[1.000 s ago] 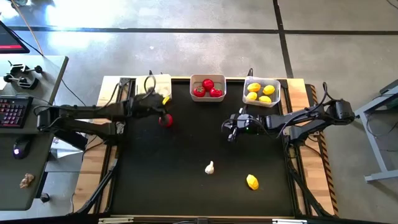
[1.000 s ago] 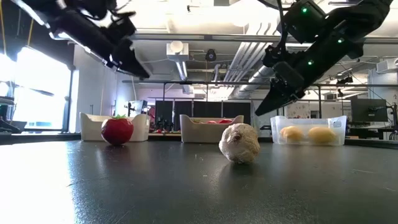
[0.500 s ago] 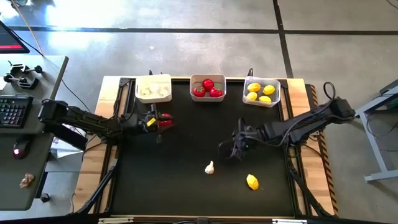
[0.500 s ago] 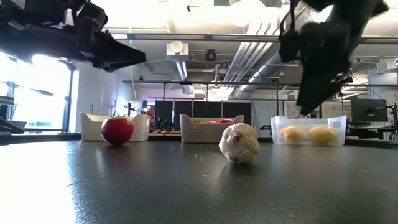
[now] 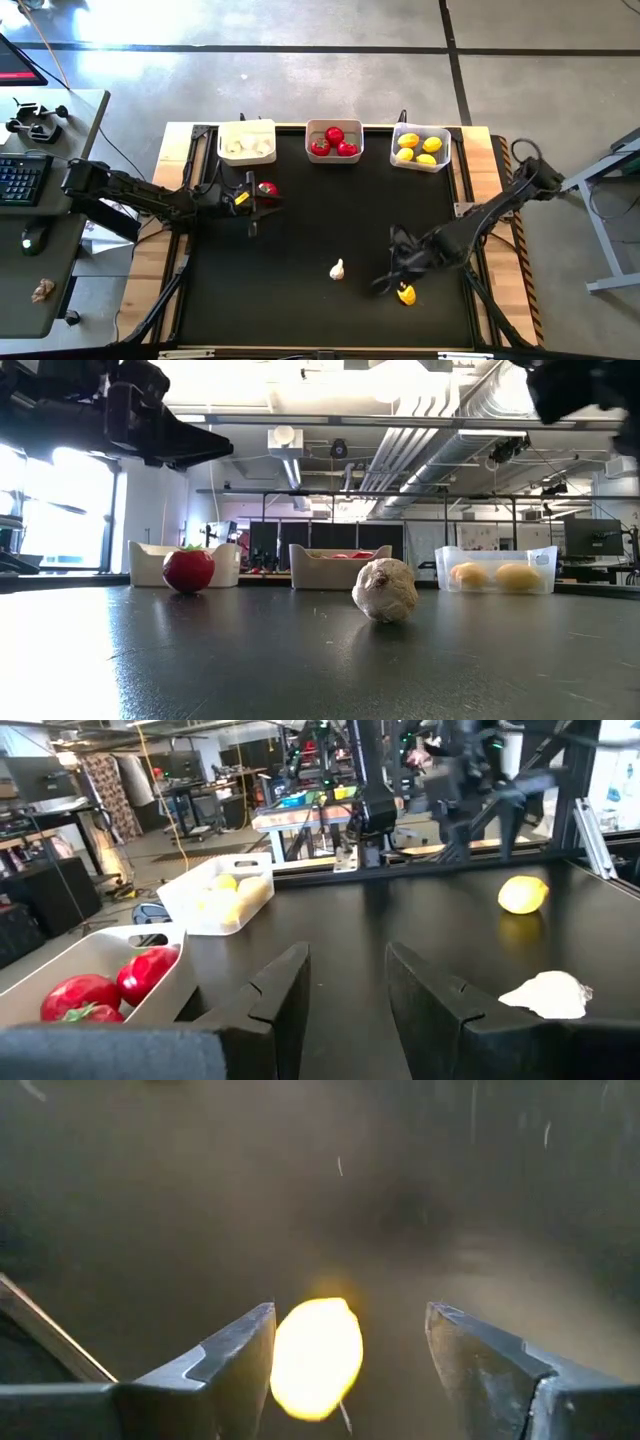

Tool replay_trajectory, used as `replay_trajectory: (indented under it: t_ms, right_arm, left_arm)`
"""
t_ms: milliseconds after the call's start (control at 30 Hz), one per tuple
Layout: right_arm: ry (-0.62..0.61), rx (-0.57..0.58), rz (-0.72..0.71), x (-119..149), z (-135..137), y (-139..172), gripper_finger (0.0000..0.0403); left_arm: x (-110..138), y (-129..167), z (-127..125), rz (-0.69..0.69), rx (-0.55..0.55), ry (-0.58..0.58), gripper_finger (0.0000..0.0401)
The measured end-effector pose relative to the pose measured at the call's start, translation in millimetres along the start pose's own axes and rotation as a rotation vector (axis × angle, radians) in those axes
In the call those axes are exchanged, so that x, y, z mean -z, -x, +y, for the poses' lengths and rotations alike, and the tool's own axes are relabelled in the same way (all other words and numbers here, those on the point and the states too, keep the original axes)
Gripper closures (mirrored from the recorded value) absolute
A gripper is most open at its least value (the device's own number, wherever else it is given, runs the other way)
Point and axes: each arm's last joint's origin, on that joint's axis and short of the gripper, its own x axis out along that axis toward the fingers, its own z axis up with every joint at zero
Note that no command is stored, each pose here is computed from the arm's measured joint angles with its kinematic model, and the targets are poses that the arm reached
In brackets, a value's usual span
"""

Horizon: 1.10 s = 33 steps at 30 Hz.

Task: Sort produce into baskets
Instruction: Put the lemon into the transparent bin

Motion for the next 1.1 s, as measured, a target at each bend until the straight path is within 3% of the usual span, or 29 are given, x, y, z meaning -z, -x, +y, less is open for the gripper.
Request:
replay_trajectory:
  t_ms: [367, 600, 767, 900, 1100]
  right_arm:
    - [-0.006, 0.122, 0.222, 14.3, 45.3, -41.5, 0.0153]
    - [-0.022, 0.189, 0.372, 18.3, 50.8, -68.1, 0.0153]
    - [-0.016, 0.192, 0.394, 19.0, 51.3, -71.7, 0.0157]
    - [-0.007, 0.181, 0.399, 19.0, 52.1, -71.9, 0.0196]
    - [0.131, 0.117, 0.386, 9.0, 53.6, -72.4, 0.0308]
  left_arm:
    - [0.3, -0.1, 0.0, 0.003, -0.003, 0.052, 0.0284]
    - [0.4, -0.1, 0.0, 0.004, -0.003, 0.060, 0.0284]
    - [0.4, -0.1, 0.0, 0.004, -0.003, 0.055, 0.0284]
    - [0.4, -0.1, 0.2, 0.005, -0.010, 0.043, 0.0284]
    - [0.5, -0.1, 1.1, 0.009, -0.041, 0.023, 0.0284]
